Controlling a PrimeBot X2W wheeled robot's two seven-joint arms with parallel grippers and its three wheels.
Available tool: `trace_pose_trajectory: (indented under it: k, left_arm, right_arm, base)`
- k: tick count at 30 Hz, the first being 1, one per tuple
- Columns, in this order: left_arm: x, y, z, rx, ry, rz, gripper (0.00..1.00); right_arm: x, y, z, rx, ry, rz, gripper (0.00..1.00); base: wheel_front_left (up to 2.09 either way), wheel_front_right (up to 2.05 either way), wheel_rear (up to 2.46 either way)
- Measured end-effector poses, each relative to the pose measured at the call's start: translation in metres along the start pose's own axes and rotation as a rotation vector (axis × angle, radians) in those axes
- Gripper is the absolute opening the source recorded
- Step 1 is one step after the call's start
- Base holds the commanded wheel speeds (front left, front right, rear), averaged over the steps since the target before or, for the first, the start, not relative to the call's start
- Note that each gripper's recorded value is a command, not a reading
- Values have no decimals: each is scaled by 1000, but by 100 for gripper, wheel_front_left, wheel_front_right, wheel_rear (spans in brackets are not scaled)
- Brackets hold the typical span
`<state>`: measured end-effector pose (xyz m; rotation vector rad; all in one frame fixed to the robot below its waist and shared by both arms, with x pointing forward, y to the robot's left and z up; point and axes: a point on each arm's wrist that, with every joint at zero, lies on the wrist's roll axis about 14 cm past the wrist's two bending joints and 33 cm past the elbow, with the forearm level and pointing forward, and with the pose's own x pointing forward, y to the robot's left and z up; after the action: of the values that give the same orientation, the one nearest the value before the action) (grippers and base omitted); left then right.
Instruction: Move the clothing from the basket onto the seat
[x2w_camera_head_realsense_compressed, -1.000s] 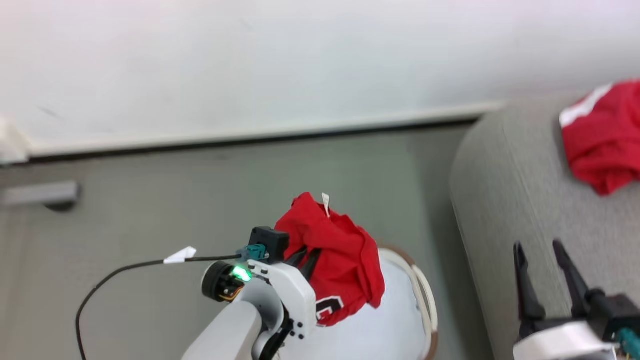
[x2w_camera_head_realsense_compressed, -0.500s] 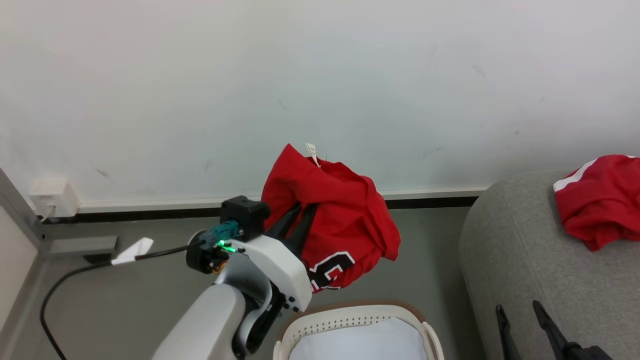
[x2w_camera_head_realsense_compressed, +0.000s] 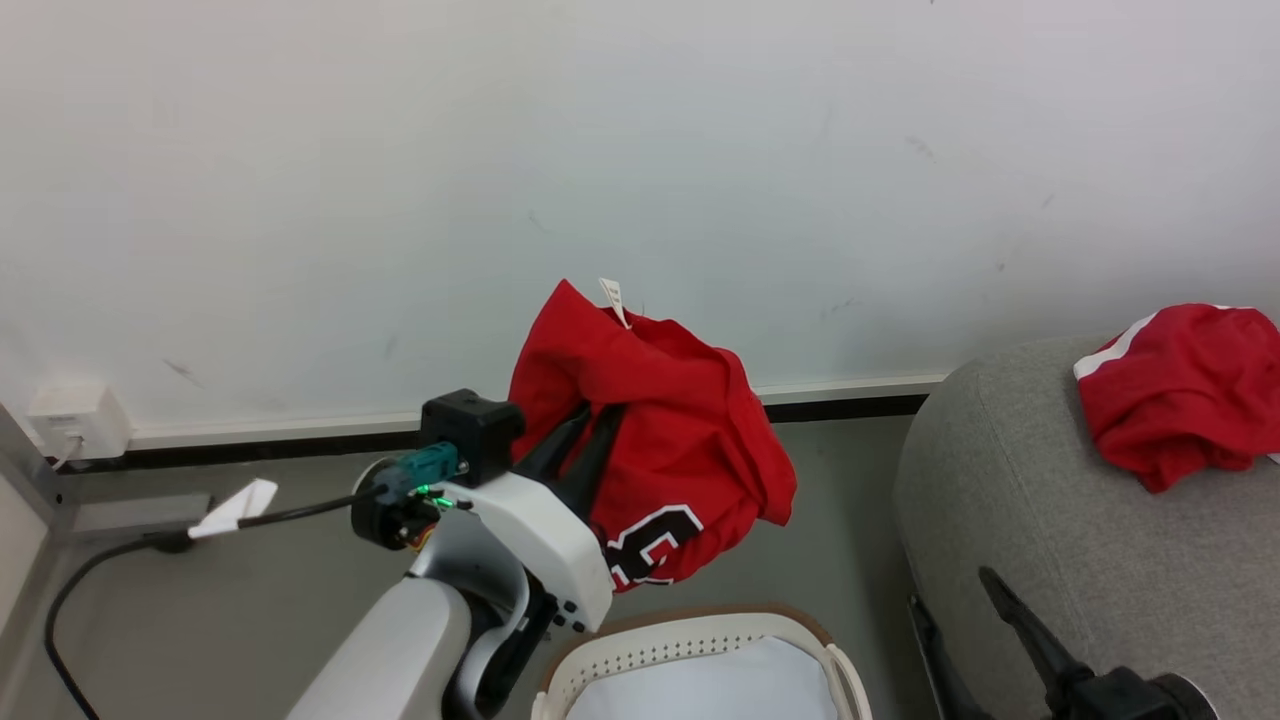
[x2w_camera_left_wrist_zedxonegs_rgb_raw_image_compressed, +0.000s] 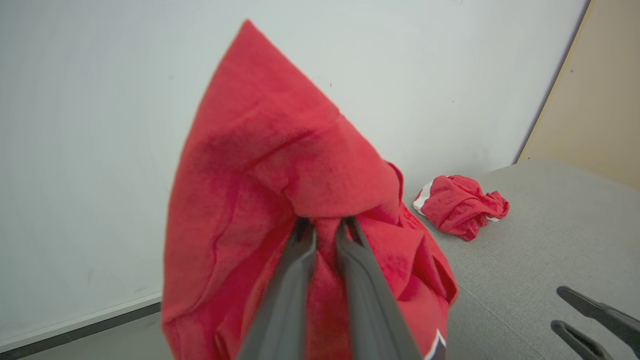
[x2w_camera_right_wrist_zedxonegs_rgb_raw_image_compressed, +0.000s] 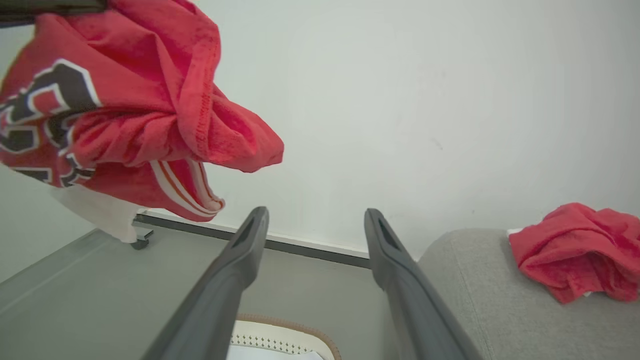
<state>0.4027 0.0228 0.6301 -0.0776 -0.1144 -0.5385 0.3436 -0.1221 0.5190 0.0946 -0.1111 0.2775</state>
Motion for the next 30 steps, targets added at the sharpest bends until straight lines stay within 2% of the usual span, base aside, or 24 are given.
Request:
trace_pose_trajectory:
  k: [6, 13, 21, 30]
  left_arm:
    - [0, -5, -2, -8, 3, -14, 0]
    - [-2, -11, -2, -11, 5, -27, 0]
    - [-4, -27, -2, -13, 5, -69, 0]
    - [-8, -41, 0, -26, 3, -104, 0]
  right_arm:
    - [13, 31, 24, -48, -34, 231, 100]
    - [28, 48, 36, -75, -7, 395, 100]
    - [45, 76, 23, -74, 93, 519, 100]
    - [59, 103, 7, -52, 172, 574, 100]
  base:
    - [0, 0, 0]
    - [0, 0, 0]
    - [0, 0, 0]
    - [0, 0, 0]
